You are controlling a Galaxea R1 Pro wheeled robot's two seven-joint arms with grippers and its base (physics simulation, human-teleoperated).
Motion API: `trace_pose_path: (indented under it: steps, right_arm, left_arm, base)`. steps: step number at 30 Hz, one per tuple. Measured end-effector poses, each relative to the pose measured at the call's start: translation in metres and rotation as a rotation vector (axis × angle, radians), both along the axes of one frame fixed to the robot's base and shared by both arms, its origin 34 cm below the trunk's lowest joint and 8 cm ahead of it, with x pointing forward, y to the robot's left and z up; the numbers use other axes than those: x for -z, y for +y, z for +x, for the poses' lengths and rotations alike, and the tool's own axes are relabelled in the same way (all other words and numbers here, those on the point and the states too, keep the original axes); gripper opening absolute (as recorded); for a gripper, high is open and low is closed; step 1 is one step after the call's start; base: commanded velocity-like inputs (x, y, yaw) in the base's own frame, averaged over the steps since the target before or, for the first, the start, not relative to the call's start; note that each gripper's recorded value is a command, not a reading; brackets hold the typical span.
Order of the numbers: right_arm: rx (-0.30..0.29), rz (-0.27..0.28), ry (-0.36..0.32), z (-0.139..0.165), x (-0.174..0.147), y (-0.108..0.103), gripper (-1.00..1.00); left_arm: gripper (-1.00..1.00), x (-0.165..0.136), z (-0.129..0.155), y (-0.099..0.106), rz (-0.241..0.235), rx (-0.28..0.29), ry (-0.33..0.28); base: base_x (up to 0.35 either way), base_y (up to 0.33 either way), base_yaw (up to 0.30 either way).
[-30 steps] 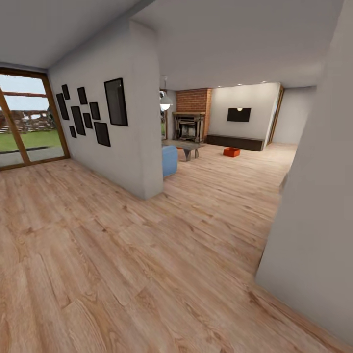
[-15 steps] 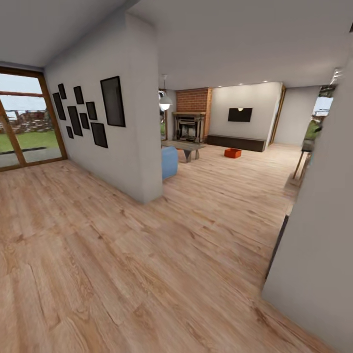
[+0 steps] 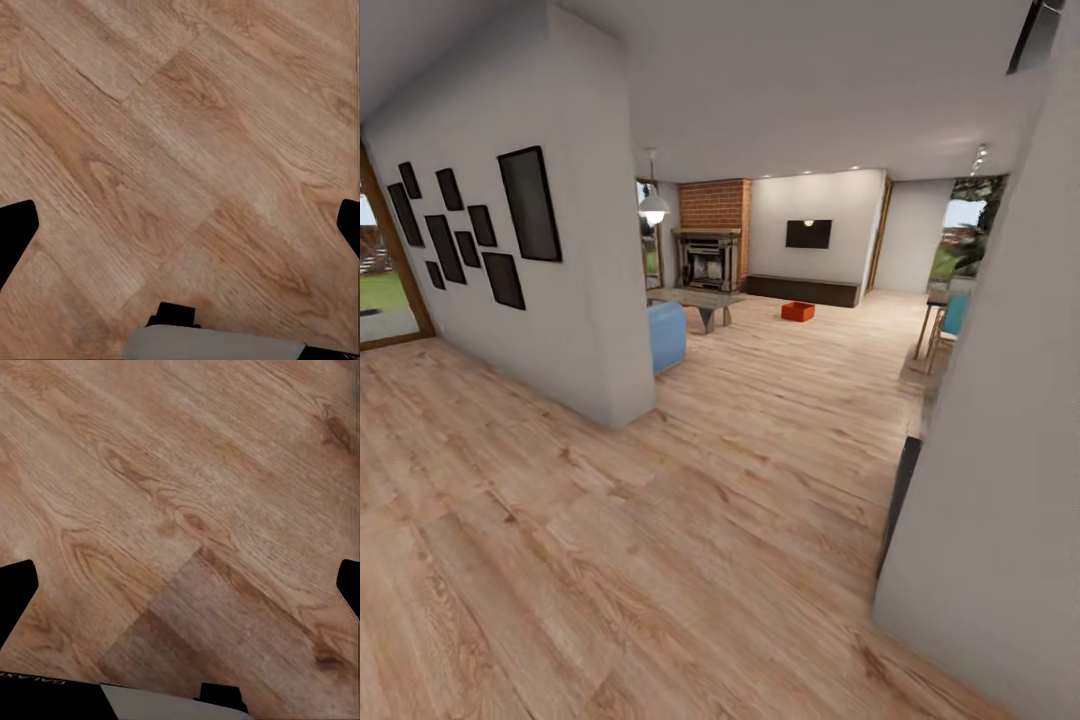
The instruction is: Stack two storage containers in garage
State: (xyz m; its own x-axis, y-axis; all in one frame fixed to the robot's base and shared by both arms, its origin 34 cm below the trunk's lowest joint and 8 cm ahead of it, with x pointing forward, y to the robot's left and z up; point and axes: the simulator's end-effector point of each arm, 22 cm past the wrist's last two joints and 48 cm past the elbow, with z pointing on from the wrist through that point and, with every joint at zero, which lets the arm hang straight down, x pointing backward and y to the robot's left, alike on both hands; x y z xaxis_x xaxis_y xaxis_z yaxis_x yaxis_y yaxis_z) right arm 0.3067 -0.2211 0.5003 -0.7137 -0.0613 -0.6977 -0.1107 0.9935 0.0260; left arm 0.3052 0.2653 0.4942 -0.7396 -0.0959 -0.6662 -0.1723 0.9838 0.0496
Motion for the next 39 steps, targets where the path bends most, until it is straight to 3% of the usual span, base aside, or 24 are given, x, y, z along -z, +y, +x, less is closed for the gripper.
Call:
trace_pose_path:
  steps: [7,39]
  right_arm:
    - [-0.001,0.0,0.0,0.0,0.0,0.0002,1.0]
    - [-0.002,0.0,0.0,-0.0001,0.0,0.0003,1.0]
  left_arm:
    - [1.0,0.0,0.0,0.0001,0.0,0.0,0.0]
    - [1.0,0.0,-0.0001,0.0001,0.0,0.0,0.0]
  base:
    - [0.325,0.085,-0.175]
    - [0.325,0.117,-0.002]
